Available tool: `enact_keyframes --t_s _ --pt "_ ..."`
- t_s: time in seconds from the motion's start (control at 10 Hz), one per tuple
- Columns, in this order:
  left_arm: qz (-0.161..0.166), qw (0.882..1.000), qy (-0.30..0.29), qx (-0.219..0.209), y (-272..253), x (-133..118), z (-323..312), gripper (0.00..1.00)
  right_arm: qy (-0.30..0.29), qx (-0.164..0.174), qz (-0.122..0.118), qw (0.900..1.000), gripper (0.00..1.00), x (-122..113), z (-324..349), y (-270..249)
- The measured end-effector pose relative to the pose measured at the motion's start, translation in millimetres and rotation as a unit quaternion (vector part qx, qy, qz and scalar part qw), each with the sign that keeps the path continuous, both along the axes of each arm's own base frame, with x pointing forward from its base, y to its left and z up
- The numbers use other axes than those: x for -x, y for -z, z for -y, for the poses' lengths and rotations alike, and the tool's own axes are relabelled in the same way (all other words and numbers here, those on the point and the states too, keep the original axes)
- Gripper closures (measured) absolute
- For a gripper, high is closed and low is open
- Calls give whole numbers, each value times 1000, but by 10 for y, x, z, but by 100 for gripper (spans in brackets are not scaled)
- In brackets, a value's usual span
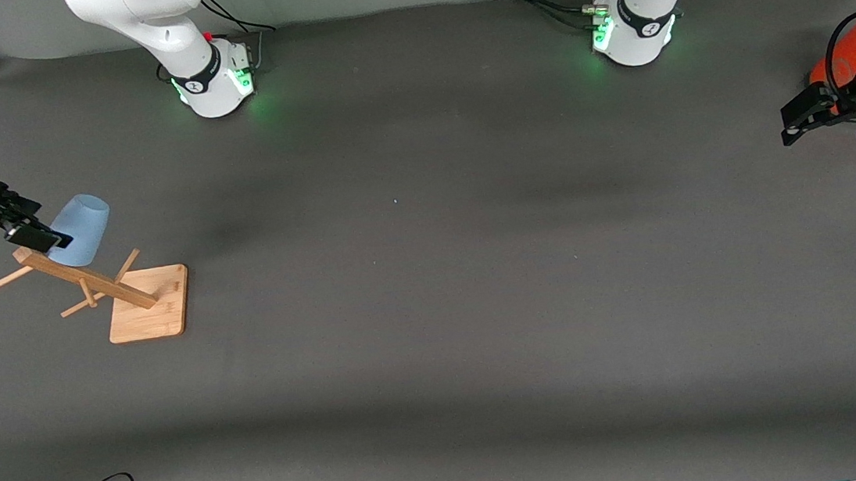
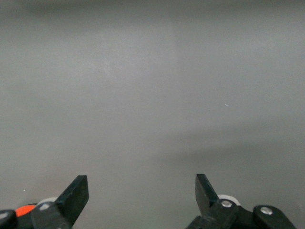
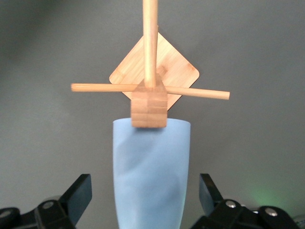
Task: Rotate and upright cup with both arms
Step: 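Close the right gripper around the blue cup's body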
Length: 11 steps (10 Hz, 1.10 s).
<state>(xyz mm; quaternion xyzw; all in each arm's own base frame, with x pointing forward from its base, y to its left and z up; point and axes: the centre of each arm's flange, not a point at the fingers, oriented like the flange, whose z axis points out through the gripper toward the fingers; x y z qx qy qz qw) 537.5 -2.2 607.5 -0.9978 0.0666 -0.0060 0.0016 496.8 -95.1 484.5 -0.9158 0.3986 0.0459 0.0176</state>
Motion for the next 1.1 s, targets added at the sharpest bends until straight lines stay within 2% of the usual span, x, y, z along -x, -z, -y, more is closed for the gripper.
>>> enact_keyframes --t_s 0.2,0.5,0.6,0.7,1.1 --pt "0 1000 0 0 1 0 0 0 2 1 4 1000 0 42 -7 247" --pt "0 1000 0 0 4 -2 0 0 3 2 8 1000 0 52 -9 324" --pt "0 1000 0 0 5 -2 -1 0 3 3 12 1000 4 44 -7 319" --pt "-1 1000 0 0 5 -2 -1 0 3 3 12 1000 17 44 -8 318" --pt "-1 1000 0 0 6 -2 -1 0 3 3 13 1000 19 46 -8 310"
